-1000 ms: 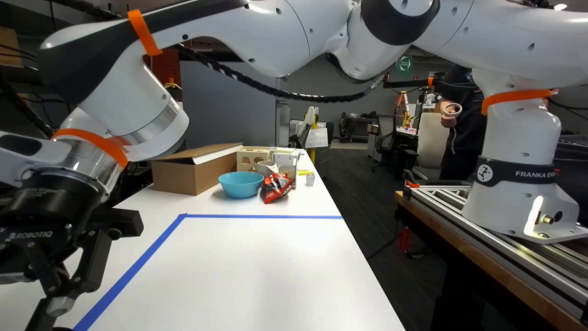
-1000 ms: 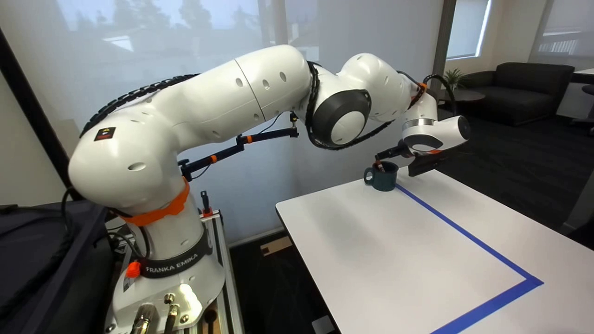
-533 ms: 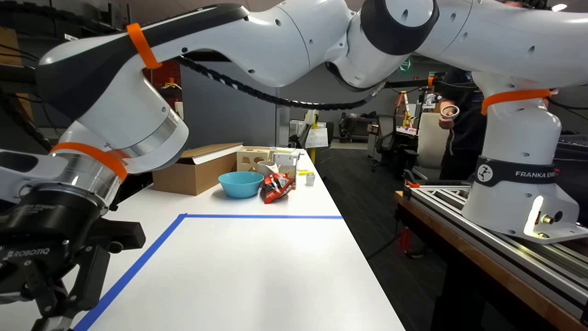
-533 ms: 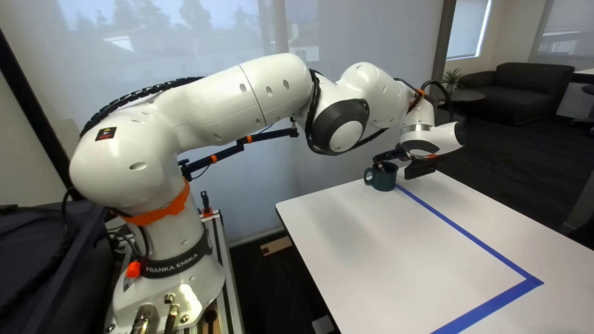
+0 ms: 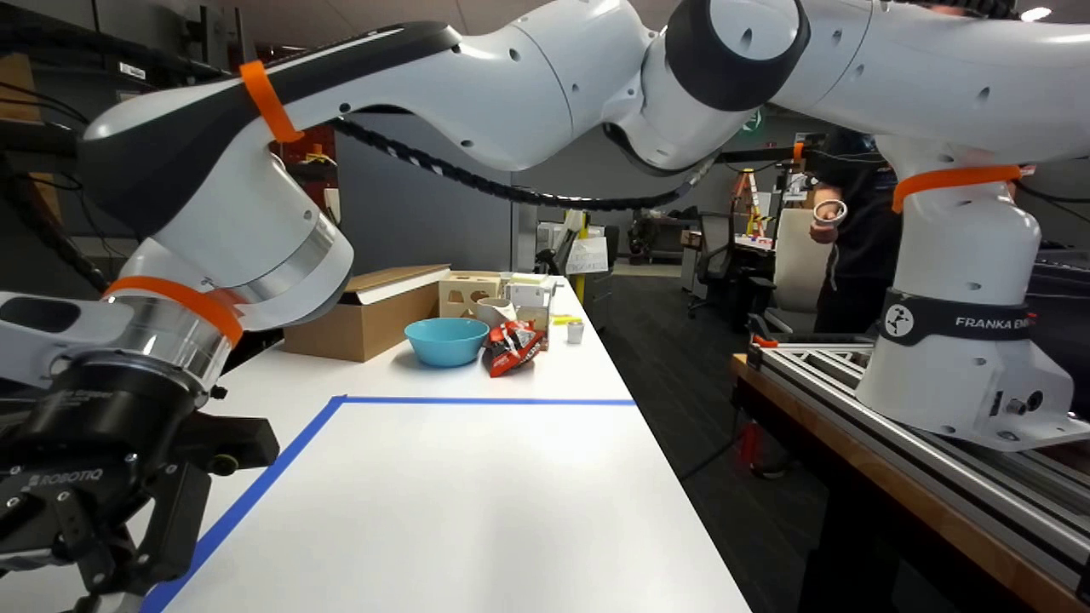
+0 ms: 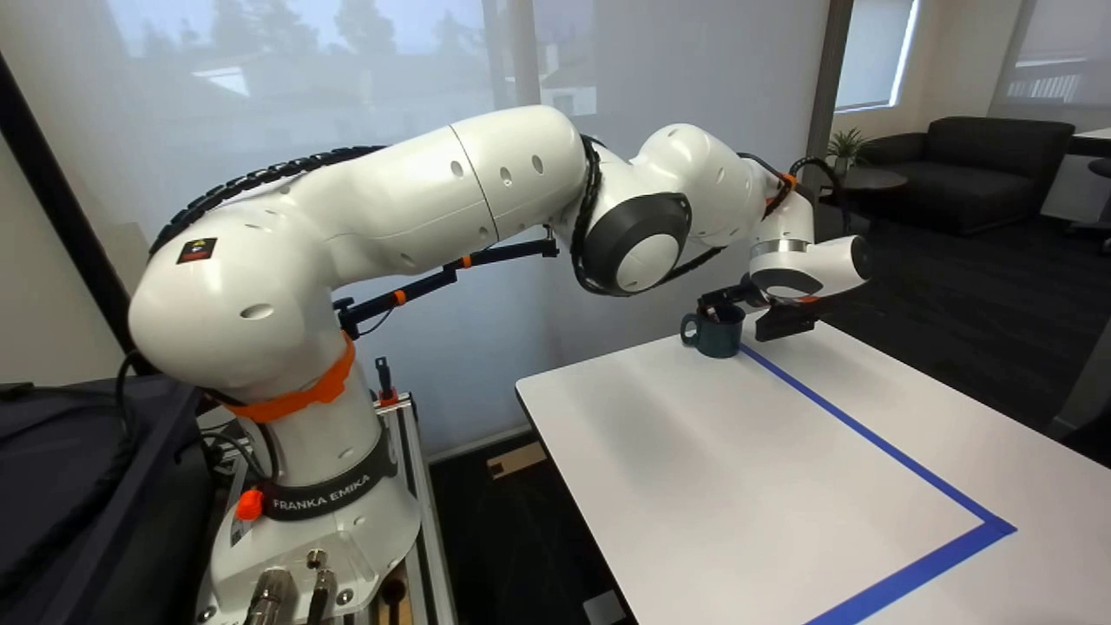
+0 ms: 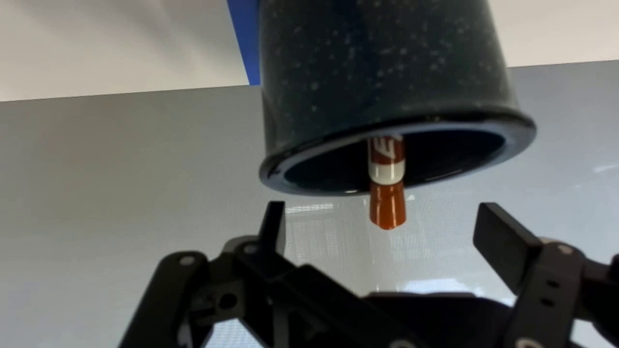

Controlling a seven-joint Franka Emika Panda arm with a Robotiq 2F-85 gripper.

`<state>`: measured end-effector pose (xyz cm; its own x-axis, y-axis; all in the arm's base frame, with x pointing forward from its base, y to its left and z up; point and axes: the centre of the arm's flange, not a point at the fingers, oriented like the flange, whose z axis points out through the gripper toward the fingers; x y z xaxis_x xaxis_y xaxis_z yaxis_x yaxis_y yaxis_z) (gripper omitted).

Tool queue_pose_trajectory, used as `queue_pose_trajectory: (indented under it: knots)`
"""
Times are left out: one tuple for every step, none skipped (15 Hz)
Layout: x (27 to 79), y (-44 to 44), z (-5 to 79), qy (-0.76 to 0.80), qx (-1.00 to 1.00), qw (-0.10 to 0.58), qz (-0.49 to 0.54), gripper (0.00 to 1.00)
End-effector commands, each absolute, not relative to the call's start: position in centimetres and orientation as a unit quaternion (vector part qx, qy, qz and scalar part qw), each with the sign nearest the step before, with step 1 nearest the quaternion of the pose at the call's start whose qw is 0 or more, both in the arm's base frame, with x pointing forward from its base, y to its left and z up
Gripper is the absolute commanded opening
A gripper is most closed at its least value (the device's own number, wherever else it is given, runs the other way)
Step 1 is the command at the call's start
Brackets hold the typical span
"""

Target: Remove the marker from the cup

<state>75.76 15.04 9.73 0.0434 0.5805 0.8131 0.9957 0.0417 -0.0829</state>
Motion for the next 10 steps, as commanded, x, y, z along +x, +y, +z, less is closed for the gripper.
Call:
queue_pose_trajectory:
  knots:
    - [77.58, 15.22, 9.00, -0.619, -0.631, 0.365, -0.293, 0.84]
    - [77.58, 15.21, 8.91, -0.618, -0.632, 0.365, -0.292, 0.73]
    - [77.66, 15.17, 8.85, -0.618, -0.632, 0.364, -0.292, 0.66]
    - [77.82, 15.10, 9.05, -0.618, -0.633, 0.362, -0.295, 0.56]
    - [77.93, 15.09, 9.15, -0.617, -0.633, 0.362, -0.295, 0.53]
    - [77.99, 15.08, 9.21, -0.617, -0.633, 0.361, -0.296, 0.56]
    - [78.05, 15.06, 9.24, -0.617, -0.634, 0.361, -0.296, 0.62]
    - [78.05, 15.04, 9.25, -0.616, -0.635, 0.361, -0.296, 0.64]
    - [78.05, 15.06, 9.18, -0.616, -0.634, 0.362, -0.296, 0.66]
    - [77.99, 15.12, 9.12, -0.615, -0.635, 0.363, -0.295, 0.72]
